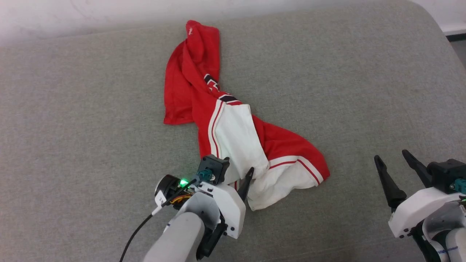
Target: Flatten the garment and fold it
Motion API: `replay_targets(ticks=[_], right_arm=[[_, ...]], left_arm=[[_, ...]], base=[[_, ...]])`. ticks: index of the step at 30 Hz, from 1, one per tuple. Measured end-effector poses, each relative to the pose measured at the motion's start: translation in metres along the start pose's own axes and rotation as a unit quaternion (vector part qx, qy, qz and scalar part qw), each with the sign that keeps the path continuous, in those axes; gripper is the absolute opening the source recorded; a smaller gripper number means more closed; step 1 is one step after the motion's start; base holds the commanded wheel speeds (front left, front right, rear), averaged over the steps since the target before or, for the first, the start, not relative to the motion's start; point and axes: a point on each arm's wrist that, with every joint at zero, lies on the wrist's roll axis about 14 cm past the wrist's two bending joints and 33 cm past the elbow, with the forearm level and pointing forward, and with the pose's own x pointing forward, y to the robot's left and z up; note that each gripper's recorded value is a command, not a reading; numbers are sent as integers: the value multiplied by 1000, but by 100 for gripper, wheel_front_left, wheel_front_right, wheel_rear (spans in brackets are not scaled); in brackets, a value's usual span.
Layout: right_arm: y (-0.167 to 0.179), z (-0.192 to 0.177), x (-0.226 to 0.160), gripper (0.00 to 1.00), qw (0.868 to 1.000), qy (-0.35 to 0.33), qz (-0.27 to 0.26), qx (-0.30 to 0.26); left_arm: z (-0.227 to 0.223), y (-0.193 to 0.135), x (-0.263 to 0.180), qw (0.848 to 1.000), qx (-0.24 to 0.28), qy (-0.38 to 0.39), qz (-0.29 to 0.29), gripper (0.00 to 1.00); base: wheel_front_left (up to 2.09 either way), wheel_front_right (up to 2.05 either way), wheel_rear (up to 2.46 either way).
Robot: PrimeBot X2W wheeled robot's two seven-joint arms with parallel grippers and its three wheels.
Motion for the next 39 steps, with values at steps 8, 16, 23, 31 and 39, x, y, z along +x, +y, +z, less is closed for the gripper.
replay_targets(ticks=[8,16,23,31,39], right_arm=[[-2,-13,0,100,1000,18,-9,8],[9,-18,4,100,1000,26,10,0],[45,-8,13,100,997,19,68,-13],[102,-6,16,100,984,29,166,-60],[181,-13,-10,100,937,61,323,-119]], left_arm=[[-3,1,12,1000,-5,14,-4,0],[56,28,-10,991,-55,-112,40,0],[34,92,-66,963,-169,-134,161,0],[-48,137,-120,923,-248,-65,288,100],[-32,150,-139,912,-219,-129,322,100]], base=[[0,0,0],[0,0,0],[0,0,0],[0,0,0],[0,0,0]])
